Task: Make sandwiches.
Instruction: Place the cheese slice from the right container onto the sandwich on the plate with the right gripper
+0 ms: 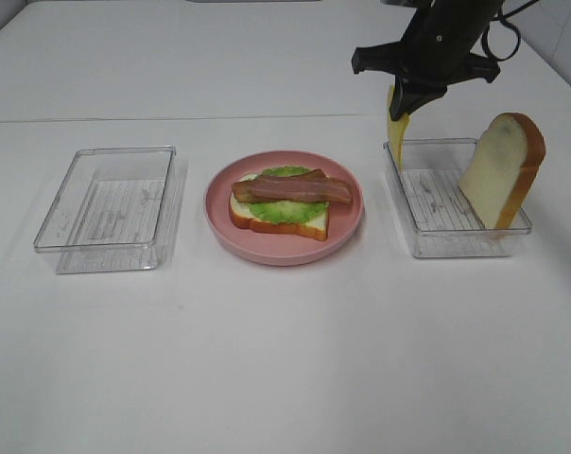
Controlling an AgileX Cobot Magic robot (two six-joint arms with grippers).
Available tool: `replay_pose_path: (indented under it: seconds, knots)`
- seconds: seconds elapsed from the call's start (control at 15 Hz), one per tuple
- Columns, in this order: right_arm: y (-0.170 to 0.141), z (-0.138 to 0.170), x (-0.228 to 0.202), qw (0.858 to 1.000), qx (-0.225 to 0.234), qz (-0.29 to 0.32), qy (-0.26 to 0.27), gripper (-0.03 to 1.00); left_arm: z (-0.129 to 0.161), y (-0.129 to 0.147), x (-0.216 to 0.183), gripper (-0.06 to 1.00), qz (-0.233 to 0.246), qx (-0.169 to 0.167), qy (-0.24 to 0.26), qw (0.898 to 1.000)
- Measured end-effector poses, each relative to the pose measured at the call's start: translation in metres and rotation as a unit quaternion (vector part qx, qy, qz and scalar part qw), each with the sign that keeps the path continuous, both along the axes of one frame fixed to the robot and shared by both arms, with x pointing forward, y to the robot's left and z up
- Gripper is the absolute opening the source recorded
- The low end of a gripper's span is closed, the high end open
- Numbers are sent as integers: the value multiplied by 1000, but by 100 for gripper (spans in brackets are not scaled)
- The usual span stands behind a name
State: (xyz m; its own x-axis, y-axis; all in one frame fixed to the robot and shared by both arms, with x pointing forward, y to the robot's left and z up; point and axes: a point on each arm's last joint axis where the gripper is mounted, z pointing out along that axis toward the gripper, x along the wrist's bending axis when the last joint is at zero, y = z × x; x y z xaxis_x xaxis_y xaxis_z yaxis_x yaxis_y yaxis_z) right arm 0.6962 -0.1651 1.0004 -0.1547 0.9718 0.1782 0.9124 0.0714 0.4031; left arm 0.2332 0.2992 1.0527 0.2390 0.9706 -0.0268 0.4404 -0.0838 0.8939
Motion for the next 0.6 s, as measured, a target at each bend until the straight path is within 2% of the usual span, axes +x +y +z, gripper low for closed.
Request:
replay_pose_path:
  seconds: [0.13, 0.2, 0.27, 0.4, 0.53, 0.6]
  knots:
    - [1, 25, -8, 1000, 18, 9, -17, 0, 0, 0, 0, 68, 0, 0, 0, 1000]
    - [7, 47, -15, 997, 62, 35, -33, 0, 0, 0, 0, 68, 0, 0, 0, 1000]
    - [12, 53, -18, 994, 91, 49, -36, 0, 0, 0, 0, 68, 0, 0, 0, 1000]
    - [20, 57, -22, 987, 137, 74, -29, 0, 0, 0, 0, 68, 0, 0, 0, 1000]
    - [33, 54, -23, 973, 207, 99, -9, 0, 0, 0, 0, 68, 0, 0, 0, 1000]
    - [35, 53, -23, 970, 219, 103, -4, 0, 0, 0, 0, 68, 0, 0, 0, 1000]
